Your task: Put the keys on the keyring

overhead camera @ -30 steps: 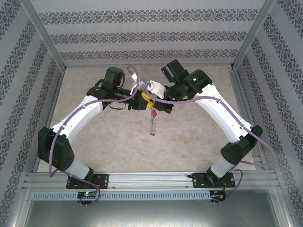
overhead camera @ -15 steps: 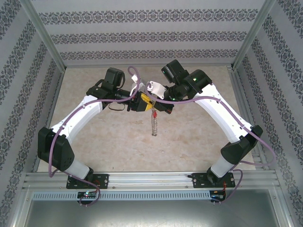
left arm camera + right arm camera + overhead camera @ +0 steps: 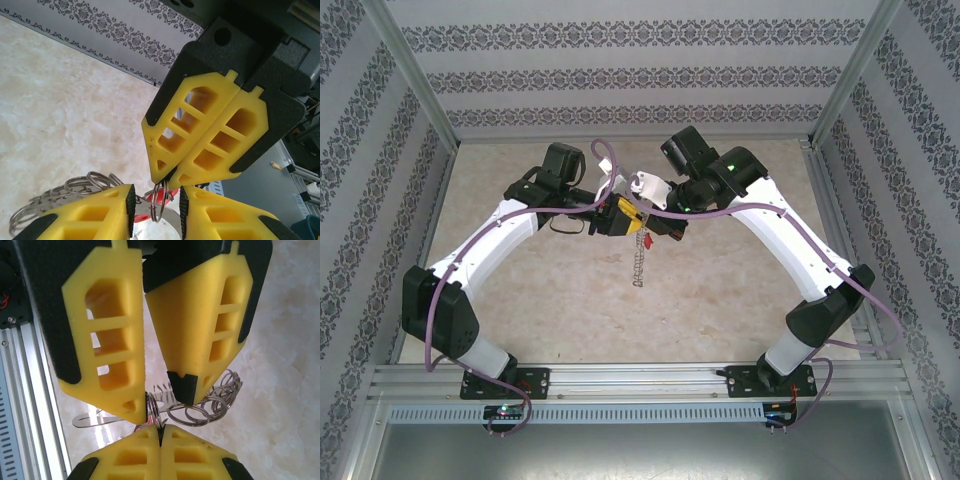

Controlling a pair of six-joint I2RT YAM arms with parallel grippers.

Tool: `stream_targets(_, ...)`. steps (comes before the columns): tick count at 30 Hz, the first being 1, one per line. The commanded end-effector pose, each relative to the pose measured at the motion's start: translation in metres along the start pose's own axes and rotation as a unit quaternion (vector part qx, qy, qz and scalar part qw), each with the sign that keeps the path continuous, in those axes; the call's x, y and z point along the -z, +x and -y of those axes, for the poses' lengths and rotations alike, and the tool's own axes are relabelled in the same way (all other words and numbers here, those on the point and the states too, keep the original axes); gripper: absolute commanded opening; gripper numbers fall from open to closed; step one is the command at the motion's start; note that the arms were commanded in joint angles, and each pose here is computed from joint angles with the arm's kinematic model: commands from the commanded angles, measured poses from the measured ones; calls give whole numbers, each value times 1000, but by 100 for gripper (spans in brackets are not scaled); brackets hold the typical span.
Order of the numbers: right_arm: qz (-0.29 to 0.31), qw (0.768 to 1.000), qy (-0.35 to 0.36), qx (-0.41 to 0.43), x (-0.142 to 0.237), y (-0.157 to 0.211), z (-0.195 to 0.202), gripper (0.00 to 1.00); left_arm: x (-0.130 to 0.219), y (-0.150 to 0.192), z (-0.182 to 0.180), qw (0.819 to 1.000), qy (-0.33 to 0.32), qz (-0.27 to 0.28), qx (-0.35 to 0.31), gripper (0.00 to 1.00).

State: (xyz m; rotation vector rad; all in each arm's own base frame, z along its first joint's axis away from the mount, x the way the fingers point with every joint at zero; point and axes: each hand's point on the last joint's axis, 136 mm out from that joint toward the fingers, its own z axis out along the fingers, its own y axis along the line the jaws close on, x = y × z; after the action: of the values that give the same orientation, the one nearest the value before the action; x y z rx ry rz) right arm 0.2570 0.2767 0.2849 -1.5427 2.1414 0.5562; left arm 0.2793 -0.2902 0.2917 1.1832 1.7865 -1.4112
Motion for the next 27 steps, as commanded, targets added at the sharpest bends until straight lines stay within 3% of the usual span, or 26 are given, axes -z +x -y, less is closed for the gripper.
stream_targets(1, 27, 999, 3, 20, -4, -19, 3, 0, -11, 1, 13, 999, 30, -11, -14, 32)
stream_targets(8, 32, 999, -1, 20, -6, -22, 1, 0, -14, -1, 14, 999, 35, -5, -20, 20)
stream_targets(17, 46, 999, 24, -8, -5, -26, 17, 0, -13, -5, 18, 999, 39, 11, -32, 23)
stream_targets(20, 54, 998, 29, -14, -2, -27, 20, 0, -13, -5, 17, 999, 35, 14, -36, 18)
stream_targets(24, 60, 998, 30, -13, 0, -29, 20, 0, -14, -4, 16, 999, 37, 12, -35, 1)
stream_targets(27, 62, 998, 32, -12, 1, -29, 20, 0, -13, -4, 16, 999, 36, 12, -37, 0)
